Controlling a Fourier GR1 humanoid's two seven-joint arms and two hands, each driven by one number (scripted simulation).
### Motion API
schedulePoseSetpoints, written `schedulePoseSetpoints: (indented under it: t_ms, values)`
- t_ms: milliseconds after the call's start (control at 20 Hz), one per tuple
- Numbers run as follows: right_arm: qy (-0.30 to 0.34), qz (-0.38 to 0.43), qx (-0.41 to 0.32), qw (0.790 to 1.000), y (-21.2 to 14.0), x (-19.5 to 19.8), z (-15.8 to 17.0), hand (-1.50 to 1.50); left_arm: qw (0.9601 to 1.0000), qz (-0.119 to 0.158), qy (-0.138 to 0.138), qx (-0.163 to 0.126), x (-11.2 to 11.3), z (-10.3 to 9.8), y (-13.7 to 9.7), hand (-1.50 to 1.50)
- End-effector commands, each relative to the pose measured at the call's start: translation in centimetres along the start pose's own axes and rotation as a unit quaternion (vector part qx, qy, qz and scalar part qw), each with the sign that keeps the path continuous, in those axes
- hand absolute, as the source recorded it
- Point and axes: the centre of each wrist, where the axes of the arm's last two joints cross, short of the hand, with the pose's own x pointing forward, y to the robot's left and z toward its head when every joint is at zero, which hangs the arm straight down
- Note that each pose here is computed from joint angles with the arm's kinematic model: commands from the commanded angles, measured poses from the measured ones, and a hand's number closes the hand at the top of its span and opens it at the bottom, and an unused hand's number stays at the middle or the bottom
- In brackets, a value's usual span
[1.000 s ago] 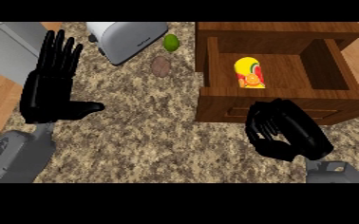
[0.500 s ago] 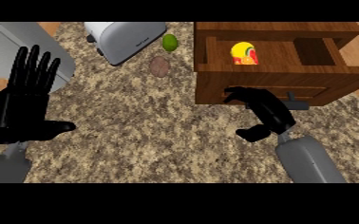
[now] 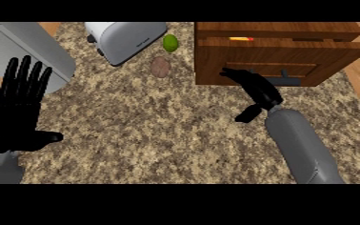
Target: Pick up the cup, place it into the drawer and close the drawer
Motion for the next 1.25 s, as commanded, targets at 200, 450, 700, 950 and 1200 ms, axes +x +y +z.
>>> schedulePoseSetpoints:
  t_ms: [200, 450, 700, 950, 1200]
  values:
    - [0.017, -0.038, 0.018, 0.999, -2.0, -3.5, -1.6, -1.50, 0.9997, 0.018, 0.001, -0.014, 0.2, -0.8, 0.6, -1.50]
    - [0.028, -0.044, 0.015, 0.999, -7.4, -4.6, -2.0, -1.50, 0.9996, 0.015, 0.000, -0.023, -1.3, -0.6, -0.5, -1.50]
    - [0.035, -0.029, 0.009, 0.999, -8.9, -4.8, -2.2, -1.50, 0.9997, -0.003, 0.003, -0.025, -0.3, -1.3, 0.8, -1.50]
    - [0.039, -0.040, 0.007, 0.998, -10.4, -4.4, -2.7, -1.50, 0.9993, 0.006, 0.001, -0.037, -1.3, -0.9, -0.3, -1.50]
    - [0.038, -0.040, 0.005, 0.998, -10.0, -4.9, -2.3, -1.50, 0.9994, 0.001, -0.001, -0.035, -1.3, -1.4, -0.1, -1.50]
